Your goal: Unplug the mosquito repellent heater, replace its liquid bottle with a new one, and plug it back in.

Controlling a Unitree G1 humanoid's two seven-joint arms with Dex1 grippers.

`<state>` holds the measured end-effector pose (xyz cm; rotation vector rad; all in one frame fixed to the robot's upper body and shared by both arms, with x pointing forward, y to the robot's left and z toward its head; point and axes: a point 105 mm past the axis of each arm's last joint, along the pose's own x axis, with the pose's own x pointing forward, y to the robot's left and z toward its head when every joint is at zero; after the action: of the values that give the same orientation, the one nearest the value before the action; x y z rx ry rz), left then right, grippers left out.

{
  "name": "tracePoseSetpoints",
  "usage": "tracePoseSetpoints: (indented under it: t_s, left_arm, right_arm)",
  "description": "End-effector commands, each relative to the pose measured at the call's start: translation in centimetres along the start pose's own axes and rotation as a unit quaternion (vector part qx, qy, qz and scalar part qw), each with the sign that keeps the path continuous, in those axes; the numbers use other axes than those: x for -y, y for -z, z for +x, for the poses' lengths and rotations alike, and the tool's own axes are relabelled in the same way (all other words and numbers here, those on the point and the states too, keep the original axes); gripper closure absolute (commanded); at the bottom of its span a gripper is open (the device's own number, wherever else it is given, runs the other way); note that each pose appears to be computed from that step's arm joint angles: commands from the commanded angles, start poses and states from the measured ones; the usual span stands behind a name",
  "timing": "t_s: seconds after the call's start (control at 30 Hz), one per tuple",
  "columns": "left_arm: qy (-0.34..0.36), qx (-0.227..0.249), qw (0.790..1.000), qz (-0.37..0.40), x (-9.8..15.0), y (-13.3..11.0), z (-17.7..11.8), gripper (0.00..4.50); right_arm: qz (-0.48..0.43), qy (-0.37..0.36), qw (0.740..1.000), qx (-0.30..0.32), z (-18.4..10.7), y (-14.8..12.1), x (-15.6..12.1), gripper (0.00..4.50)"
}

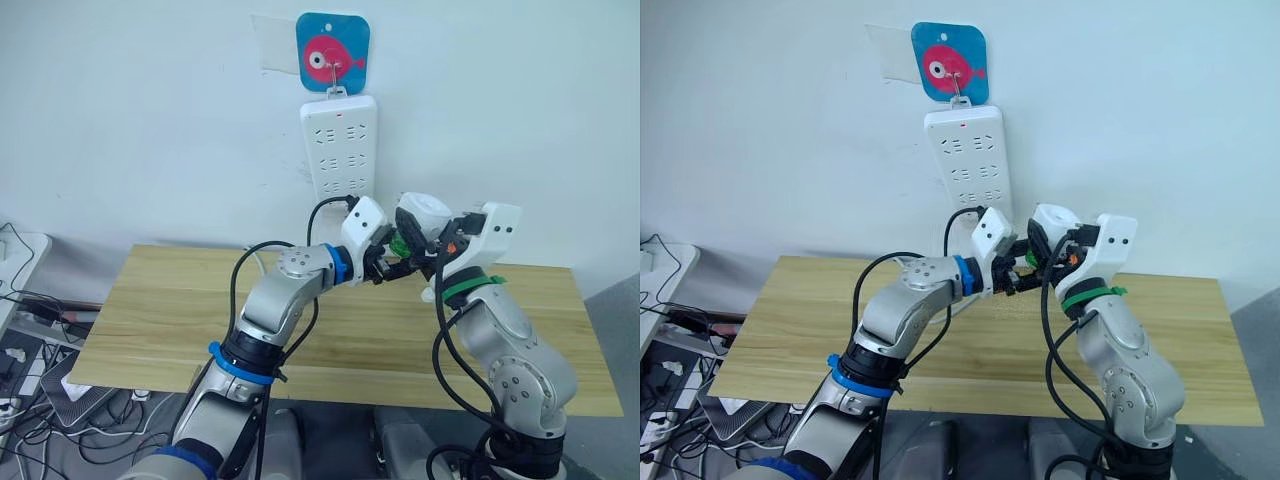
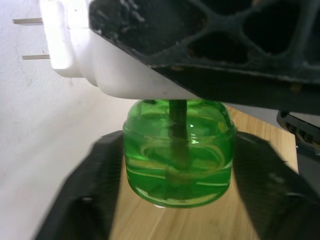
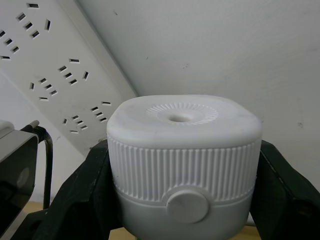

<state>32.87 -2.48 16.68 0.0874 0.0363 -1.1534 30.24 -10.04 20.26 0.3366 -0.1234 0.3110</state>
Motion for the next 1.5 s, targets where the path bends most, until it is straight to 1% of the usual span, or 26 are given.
tracePoseSetpoints:
  t_s: [0.03, 0.2, 0.27, 0.3, 0.33, 0.37, 0.43, 0.57, 0.67, 1.03, 1.5]
  left_arm:
    - [0.000, 0.028, 0.999, 0.018, 0.2, -1.7, 0.1, 2.29]
    - [0.009, 0.026, 0.999, 0.030, 0.4, -1.4, 0.0, 2.29]
    - [0.016, 0.036, 0.998, 0.047, 0.6, -1.5, 0.0, 2.29]
    - [0.019, 0.037, 0.997, 0.068, 0.6, -1.3, -0.1, 2.29]
    - [0.021, 0.037, 0.996, 0.083, 0.5, -1.1, -0.1, 2.29]
    - [0.024, 0.036, 0.994, 0.099, 0.5, -0.8, -0.1, 2.29]
    - [0.026, 0.030, 0.992, 0.123, 0.2, -0.2, -0.3, 2.29]
    - [0.021, 0.038, 0.992, 0.121, -0.3, -0.1, -0.4, 2.29]
    - [0.019, 0.042, 0.992, 0.119, -0.5, 0.0, -0.3, 2.29]
    - [0.020, 0.064, 0.992, 0.109, -0.5, -0.9, -0.2, 2.29]
    - [0.022, 0.063, 0.992, 0.104, -0.5, -0.7, -0.3, 2.29]
  right_arm:
    - [-0.008, -0.011, 0.999, 0.033, -0.5, -1.4, -0.5, 1.40]
    - [-0.016, -0.016, 0.999, 0.030, -0.5, -1.3, -0.7, 1.40]
    - [-0.022, -0.020, 0.999, 0.026, -0.6, -1.3, -0.8, 0.74]
    - [-0.027, -0.018, 0.999, 0.022, -0.6, -1.2, -0.7, 0.51]
    - [-0.030, -0.017, 0.999, 0.019, -0.7, -1.2, -0.7, 0.17]
    - [-0.035, -0.015, 0.999, 0.015, -0.7, -1.2, -0.6, 0.06]
    - [-0.029, -0.012, 0.999, 0.013, -0.7, -1.4, -0.6, 0.06]
    - [-0.009, -0.007, 1.000, 0.022, -0.7, -2.4, -0.8, 0.06]
    - [-0.007, -0.005, 1.000, 0.025, -0.7, -2.7, -0.9, 0.06]
    - [0.005, -0.004, 1.000, 0.008, -0.7, -1.8, -1.0, 0.06]
    - [0.008, -0.012, 1.000, -0.002, -0.3, -1.3, -1.3, 0.06]
